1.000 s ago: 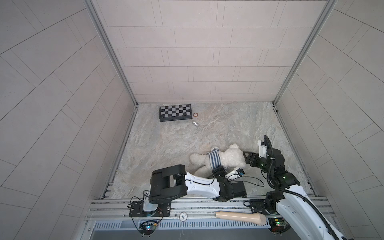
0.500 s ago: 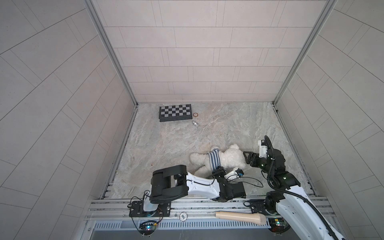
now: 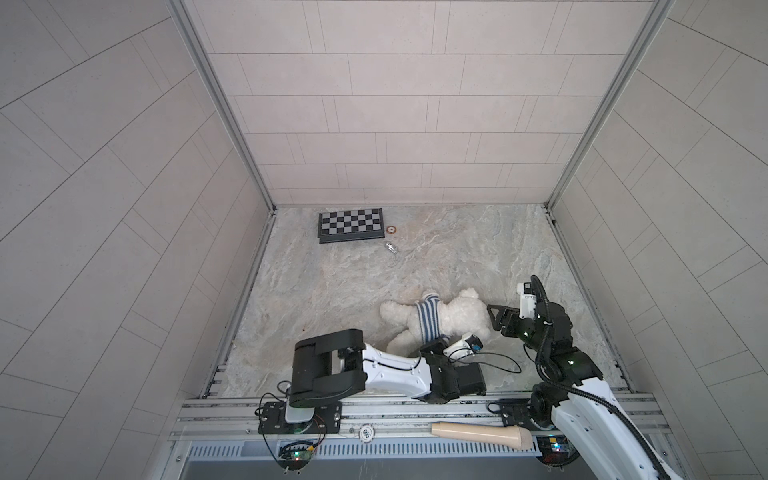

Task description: Dress the teddy bear

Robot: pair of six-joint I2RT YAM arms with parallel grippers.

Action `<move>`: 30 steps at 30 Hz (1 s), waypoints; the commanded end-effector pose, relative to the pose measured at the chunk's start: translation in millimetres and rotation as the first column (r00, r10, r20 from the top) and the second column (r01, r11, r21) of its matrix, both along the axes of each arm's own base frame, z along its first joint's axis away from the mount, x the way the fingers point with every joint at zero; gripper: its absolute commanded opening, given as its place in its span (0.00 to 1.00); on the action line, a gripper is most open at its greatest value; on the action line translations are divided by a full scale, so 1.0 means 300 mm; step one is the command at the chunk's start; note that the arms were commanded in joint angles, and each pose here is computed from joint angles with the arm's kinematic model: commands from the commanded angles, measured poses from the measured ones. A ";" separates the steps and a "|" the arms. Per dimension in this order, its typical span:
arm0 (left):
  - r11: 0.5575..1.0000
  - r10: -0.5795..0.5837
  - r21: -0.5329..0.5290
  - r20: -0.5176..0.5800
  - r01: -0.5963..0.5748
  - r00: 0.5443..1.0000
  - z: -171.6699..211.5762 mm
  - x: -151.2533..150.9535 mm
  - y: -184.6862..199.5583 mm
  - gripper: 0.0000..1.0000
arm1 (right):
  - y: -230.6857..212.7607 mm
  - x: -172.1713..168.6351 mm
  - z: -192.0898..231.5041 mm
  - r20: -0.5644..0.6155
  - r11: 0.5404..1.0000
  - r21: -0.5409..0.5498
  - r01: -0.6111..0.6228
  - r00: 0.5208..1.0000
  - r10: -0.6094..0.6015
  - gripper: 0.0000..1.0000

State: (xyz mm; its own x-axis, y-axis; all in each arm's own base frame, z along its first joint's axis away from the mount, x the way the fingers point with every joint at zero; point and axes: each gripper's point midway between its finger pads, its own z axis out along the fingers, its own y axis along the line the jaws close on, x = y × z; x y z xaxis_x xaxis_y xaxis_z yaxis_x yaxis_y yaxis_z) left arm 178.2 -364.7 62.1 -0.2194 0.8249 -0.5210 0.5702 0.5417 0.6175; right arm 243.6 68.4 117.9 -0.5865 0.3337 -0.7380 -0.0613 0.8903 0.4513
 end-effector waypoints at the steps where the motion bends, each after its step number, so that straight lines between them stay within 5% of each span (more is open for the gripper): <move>1: 0.998 0.009 -0.065 -0.025 -0.011 1.000 0.048 0.008 0.014 0.03 | -0.006 0.001 0.015 0.031 1.000 0.000 0.007 0.999 -0.007 0.72; 7: 0.961 0.002 -0.271 -0.193 -0.056 0.981 0.130 0.044 0.046 0.00 | -0.008 -0.013 0.084 0.125 1.000 0.020 0.009 0.992 -0.012 0.71; 19: 0.760 -0.200 -0.630 -0.462 -0.161 0.864 0.361 0.105 0.086 0.00 | -0.022 -0.027 0.172 0.222 1.000 0.001 0.018 0.975 -0.018 0.70; 30: 0.374 -0.559 -0.857 -0.514 -0.356 0.651 0.572 0.096 -0.022 0.00 | 0.020 -0.037 0.258 0.345 0.998 0.018 -0.063 0.937 0.053 0.69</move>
